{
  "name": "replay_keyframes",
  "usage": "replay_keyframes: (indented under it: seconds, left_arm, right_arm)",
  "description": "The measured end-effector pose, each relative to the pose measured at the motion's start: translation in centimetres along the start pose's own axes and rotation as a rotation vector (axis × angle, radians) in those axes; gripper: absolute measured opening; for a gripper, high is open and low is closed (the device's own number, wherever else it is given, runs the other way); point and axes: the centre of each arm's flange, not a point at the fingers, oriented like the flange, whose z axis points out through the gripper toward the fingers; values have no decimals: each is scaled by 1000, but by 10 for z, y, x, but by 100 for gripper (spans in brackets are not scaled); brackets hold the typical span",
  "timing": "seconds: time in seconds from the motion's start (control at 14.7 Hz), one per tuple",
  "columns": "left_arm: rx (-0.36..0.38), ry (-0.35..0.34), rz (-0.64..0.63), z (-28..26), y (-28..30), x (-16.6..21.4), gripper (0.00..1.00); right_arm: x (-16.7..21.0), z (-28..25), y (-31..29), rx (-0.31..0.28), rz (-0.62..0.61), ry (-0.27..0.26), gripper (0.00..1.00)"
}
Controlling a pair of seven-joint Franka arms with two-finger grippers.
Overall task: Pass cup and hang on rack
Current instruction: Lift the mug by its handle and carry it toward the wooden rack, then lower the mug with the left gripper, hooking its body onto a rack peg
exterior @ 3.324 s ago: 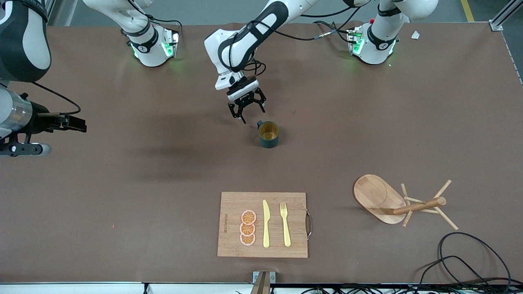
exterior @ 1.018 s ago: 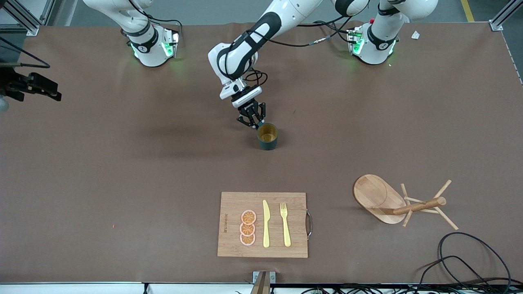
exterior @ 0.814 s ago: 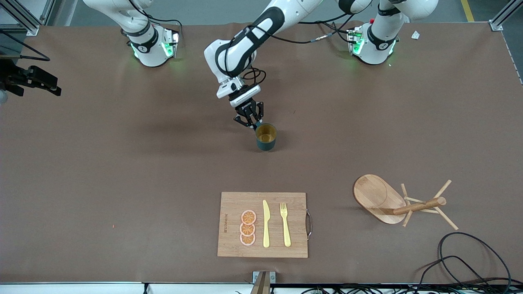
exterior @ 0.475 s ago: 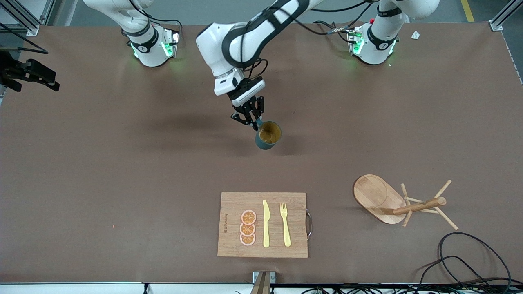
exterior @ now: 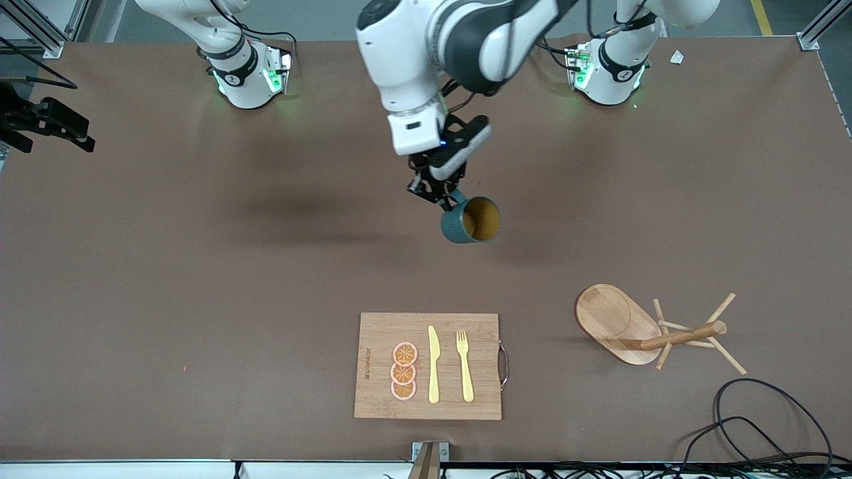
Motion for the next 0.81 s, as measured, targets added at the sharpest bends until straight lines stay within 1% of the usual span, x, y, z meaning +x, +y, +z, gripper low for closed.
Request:
replay_keyframes:
  seconds: [0.27,0.61,0.81]
  left_arm:
    - [7,-157,-79,-14,-8,90,21]
    - [-5,-371,-239,-19,-28,194,21]
    - [-23,-482,-309,-13,-41,246,21]
  right_arm:
    - [0,0,0,0,-1,0,100]
    - [0,0,-1,0,-2,-1,100]
    - [0,1,-2,0,-3,-1,100]
